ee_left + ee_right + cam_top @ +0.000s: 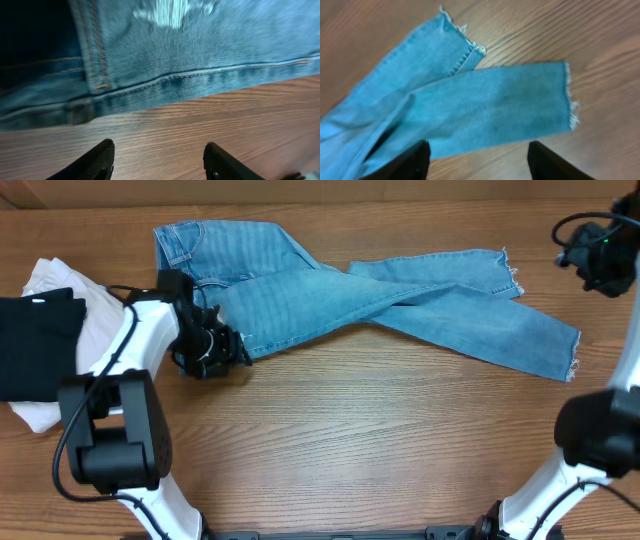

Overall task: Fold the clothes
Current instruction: 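Move the right gripper to the crossed jeans leg hems on the right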

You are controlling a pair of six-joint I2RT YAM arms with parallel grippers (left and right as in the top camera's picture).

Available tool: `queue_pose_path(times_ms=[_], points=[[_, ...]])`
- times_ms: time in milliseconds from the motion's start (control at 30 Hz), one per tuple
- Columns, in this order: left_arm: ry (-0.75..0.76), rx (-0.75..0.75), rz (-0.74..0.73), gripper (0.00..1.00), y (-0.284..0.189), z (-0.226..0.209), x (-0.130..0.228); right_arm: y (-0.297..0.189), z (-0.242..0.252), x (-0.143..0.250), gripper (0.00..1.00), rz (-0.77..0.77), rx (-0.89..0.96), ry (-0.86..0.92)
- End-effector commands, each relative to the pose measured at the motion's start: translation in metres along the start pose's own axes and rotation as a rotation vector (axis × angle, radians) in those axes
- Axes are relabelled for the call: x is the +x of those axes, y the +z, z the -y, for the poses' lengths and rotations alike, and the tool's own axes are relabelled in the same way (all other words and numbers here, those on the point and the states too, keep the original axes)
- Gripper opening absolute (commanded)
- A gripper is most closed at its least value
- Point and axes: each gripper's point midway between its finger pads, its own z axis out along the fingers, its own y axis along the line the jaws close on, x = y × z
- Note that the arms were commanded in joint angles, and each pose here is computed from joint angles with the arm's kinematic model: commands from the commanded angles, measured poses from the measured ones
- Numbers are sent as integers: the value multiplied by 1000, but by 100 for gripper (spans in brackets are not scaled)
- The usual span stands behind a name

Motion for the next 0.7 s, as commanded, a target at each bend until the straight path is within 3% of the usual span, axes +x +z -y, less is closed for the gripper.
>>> queue_pose_path(times_ms=[0, 333, 667], points=[[-24, -40, -64, 61, 13, -13, 9, 45, 13, 1, 70, -78, 13, 58], [-51, -48, -129, 61, 23, -18, 19, 103, 55, -22, 71, -76, 55, 350], [-51, -48, -135, 61, 23, -18, 21, 139, 93, 7, 75, -187, 215, 562]])
